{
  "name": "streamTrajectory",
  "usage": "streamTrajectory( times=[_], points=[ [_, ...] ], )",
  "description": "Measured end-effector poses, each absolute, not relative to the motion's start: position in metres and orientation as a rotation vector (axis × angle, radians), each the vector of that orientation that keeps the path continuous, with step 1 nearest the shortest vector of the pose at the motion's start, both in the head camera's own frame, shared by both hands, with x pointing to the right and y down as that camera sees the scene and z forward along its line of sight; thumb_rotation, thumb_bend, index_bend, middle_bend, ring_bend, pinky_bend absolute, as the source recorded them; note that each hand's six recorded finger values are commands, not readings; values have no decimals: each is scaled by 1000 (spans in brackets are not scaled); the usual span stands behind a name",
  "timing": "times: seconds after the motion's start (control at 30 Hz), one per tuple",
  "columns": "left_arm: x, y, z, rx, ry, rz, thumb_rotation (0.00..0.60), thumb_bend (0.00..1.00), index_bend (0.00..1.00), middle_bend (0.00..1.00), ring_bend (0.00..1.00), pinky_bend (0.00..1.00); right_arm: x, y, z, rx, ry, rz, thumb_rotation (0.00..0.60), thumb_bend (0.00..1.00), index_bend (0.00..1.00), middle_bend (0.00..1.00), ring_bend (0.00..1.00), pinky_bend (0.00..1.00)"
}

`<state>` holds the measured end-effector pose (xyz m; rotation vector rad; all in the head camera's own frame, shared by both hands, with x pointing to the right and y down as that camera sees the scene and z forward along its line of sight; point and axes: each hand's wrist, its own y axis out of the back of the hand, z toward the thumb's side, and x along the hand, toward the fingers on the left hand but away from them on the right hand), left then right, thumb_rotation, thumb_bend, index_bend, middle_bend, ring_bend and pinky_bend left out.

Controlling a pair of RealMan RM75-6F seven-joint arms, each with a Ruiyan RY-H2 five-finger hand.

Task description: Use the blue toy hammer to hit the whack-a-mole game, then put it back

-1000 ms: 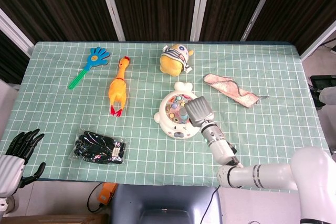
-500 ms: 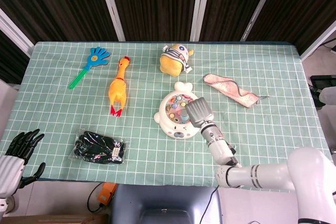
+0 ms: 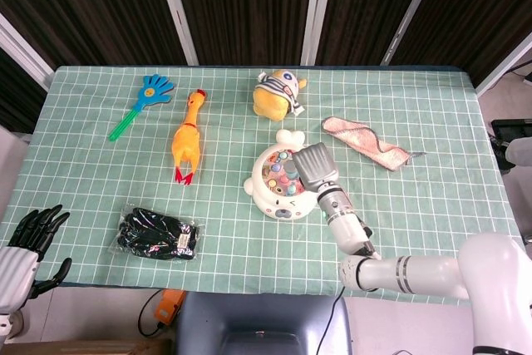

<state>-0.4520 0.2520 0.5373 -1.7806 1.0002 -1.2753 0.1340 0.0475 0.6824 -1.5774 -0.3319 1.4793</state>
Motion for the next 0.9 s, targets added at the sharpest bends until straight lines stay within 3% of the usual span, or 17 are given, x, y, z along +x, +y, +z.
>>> streamTrajectory(
  times=[0.4, 0.9],
  points=[
    [-453, 252, 537, -1784, 1004, -1271, 600, 402, 0, 0, 0, 0, 127, 56, 703, -1561, -263, 1504, 600, 526, 1000, 705, 785, 959],
    [-453, 251, 537, -1790, 1006, -1272, 600, 401, 0, 0, 0, 0, 125, 32, 684, -1563, -387, 1497, 600, 525, 1000, 705, 785, 959]
  ],
)
